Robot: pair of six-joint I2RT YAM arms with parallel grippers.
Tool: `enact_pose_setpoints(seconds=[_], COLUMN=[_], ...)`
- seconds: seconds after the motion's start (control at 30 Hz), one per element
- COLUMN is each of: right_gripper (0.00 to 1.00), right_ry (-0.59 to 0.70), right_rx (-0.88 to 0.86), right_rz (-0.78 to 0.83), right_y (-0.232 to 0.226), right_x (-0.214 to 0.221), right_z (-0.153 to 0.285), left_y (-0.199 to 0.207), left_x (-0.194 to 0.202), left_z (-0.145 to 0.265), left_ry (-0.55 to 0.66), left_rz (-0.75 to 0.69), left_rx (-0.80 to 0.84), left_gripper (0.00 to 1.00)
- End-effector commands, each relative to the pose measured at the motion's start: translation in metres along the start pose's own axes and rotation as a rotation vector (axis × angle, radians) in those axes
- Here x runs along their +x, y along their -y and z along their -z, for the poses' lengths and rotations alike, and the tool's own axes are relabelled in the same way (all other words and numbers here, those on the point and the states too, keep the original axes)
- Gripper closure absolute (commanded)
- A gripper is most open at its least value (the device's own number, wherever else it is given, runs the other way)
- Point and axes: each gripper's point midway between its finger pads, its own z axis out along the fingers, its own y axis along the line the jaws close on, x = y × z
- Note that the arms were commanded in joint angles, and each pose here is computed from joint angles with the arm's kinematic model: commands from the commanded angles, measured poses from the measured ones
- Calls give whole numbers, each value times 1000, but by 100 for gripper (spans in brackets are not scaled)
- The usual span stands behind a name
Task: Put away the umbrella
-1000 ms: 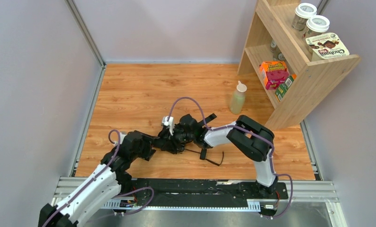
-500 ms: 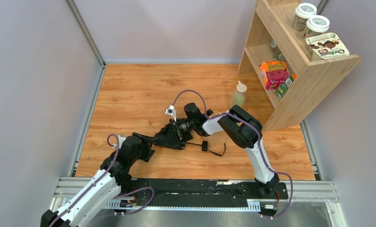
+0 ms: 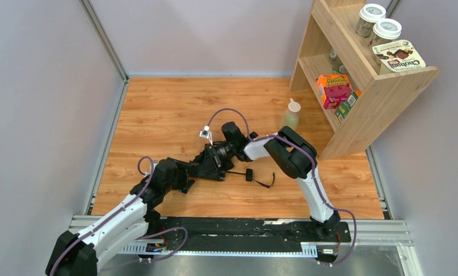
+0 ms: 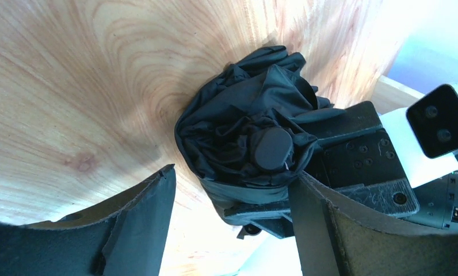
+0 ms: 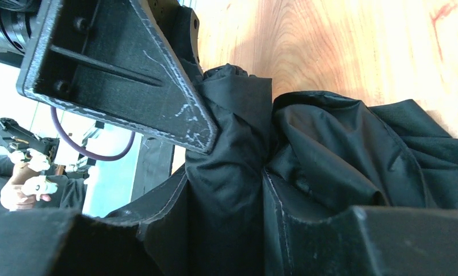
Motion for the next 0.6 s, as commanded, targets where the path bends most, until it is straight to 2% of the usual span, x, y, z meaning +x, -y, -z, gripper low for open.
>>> enact_pose_setpoints(seconds=[0.0,0.17,0.23,0.3,0.47,0.5,0.53,0.57], right_gripper=[100,100,100,100,100,100,100,100], right_ry=[-204,-214,-225,-230,-231,-234,-224,-234], right_rx=[303,286,285,283,269,274,277,293], right_rz=[-492,-495,-489,-485,-450,-447,-425,-436], right_y=[74,73,73,72,65,63,61,58], right_x=[139,138,137,136,123,120,111,109], right_z=[11,11,11,11,11,12,11,13], left_y=[-3,-36,-58,-72,-93,-91,-92,-94], left_x=[0,-11,-17,-18,-30,-30,-31,-31], left_z=[-8,-29,-35,-39,-37,-35,-34,-31], left_ry=[2,69,94,98,139,137,139,140], left_rz=[63,-5,-35,-45,-114,-129,-143,-163], left_rx=[-41,-140,-196,-208,-235,-222,-224,-234], left_gripper=[23,23,26,34,68,71,82,87])
